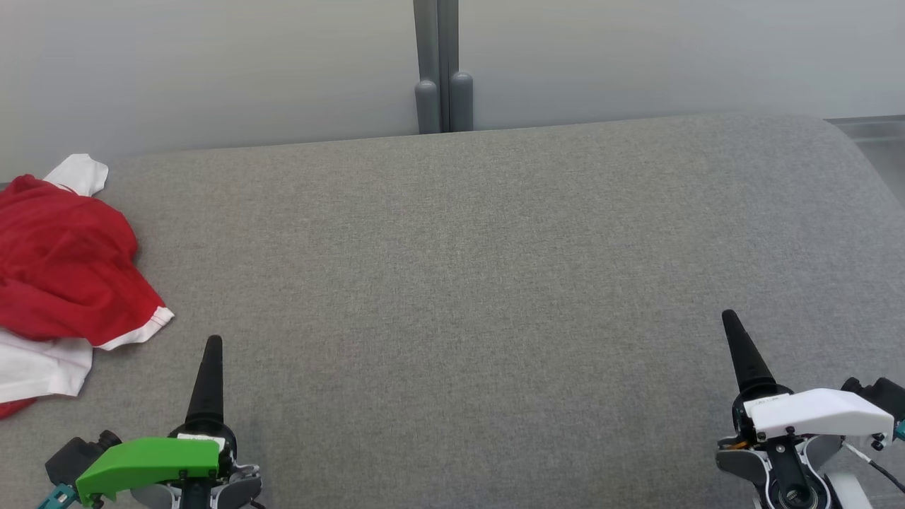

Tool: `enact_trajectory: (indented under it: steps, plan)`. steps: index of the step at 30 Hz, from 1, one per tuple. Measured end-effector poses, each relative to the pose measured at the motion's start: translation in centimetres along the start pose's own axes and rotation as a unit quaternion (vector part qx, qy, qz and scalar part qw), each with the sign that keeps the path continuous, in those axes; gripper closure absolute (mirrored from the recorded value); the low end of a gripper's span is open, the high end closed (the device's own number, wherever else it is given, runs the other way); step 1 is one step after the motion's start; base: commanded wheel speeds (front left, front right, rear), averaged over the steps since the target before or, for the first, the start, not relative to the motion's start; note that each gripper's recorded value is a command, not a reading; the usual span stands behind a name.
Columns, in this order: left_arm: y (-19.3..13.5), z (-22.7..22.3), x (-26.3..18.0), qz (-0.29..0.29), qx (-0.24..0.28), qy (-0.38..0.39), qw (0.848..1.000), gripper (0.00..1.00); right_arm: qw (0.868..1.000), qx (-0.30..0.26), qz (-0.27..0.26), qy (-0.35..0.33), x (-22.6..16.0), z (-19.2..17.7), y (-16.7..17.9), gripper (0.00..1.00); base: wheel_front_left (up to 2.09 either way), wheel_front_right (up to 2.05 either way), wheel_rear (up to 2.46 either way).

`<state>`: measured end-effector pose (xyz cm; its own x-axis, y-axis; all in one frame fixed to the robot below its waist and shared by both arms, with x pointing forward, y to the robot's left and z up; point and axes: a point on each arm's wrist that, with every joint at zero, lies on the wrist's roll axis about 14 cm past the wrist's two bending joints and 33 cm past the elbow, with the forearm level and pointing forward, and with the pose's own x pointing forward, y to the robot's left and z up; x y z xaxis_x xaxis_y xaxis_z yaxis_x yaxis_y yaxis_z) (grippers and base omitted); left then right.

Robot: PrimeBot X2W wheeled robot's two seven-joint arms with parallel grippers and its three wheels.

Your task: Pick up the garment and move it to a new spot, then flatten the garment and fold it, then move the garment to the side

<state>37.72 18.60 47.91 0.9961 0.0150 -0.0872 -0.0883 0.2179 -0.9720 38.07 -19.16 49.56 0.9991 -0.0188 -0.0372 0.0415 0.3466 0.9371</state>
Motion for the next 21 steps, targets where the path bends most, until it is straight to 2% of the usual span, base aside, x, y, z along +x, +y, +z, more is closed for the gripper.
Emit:
enact_trajectory:
  steps: [9,10,11,21]
  plan:
    - [-0.3,0.0,0.0,-0.005,0.1,-0.003,0.995,0.0,0.993,-0.117,0.021,0.0,0.2,0.0,1.2,0.0,0.0,0.0,0.0]
    - [-0.3,0.0,0.0,-0.005,0.1,-0.003,0.995,0.0,0.993,-0.117,0.021,0.0,0.2,0.0,1.2,0.0,0.0,0.0,0.0]
    - [-0.3,-0.1,-0.1,-0.006,0.122,-0.002,0.992,0.0,0.99,-0.142,0.024,-0.001,0.2,0.1,1.3,0.0,0.0,0.0,0.0]
    - [-0.1,-0.5,-0.4,-0.008,0.205,0.001,0.979,0.0,0.971,-0.235,0.032,-0.001,0.0,-0.2,1.5,0.0,0.0,0.0,0.0]
